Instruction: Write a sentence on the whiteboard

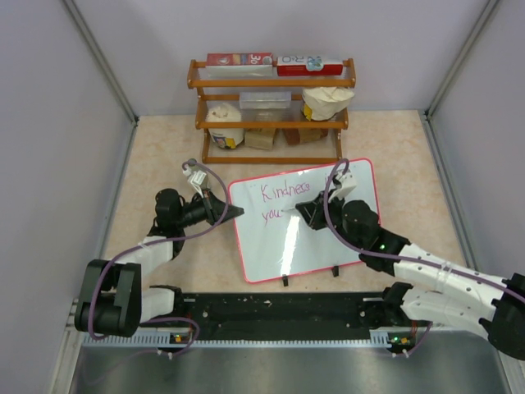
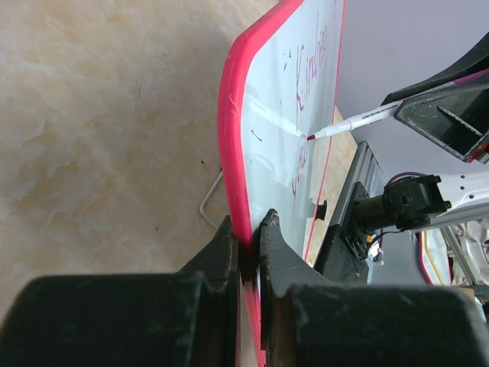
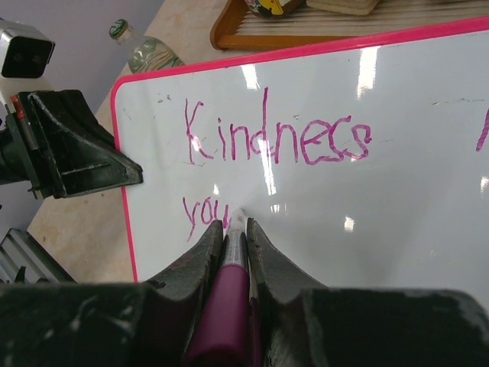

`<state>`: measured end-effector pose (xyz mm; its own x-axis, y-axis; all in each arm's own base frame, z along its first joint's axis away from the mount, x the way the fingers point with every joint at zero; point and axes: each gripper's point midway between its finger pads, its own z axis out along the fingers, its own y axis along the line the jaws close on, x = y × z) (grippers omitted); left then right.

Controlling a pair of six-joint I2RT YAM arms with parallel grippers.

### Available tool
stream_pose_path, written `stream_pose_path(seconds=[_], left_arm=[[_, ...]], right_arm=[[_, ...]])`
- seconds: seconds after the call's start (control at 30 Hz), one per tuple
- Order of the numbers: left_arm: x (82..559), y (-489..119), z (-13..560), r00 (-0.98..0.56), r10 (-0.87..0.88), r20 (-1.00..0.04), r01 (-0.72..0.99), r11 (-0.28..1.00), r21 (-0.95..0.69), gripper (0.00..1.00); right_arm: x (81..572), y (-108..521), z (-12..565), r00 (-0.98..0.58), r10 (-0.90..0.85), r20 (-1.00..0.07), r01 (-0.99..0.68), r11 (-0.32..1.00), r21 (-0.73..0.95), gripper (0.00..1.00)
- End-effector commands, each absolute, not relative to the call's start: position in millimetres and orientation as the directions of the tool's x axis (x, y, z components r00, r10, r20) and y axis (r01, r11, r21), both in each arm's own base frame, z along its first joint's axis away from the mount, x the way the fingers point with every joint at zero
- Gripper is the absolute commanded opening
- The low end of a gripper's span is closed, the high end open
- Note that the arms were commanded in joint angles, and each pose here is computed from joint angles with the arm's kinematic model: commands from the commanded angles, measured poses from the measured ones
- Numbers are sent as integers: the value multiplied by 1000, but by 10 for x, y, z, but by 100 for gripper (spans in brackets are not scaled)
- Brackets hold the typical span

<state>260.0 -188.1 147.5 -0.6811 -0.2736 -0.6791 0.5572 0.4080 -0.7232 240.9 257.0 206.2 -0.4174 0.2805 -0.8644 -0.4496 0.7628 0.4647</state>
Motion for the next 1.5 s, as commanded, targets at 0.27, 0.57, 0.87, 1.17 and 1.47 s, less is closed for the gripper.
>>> stream_pose_path(seconds=[0.27, 0.57, 0.87, 1.17, 1.47], left_arm=[[2795, -1748, 1219, -571, -225, -789, 588, 559, -585, 0], [2797, -1748, 1221, -570, -225, -790, 589, 559, -584, 0], [2795, -1748, 1223, -570, -225, -790, 589, 559, -584, 0], [2793, -1749, 1228, -569, -225, -791, 590, 557, -584, 0], [2796, -1748, 1227, -568, -225, -792, 590, 559, -582, 0]], right_arm=[[2358, 2448, 1982, -423, 284, -860, -436, 769, 468, 0], [2338, 2451, 1919, -436, 284, -854, -434, 764, 476, 0], [2456, 2448, 2103, -383, 307, -871, -422, 781, 460, 0], [2534, 2419, 2195, -356, 319, -878, -403, 795, 453, 0], [2576, 2350, 2263, -336, 332, -881, -386, 805, 451, 0]])
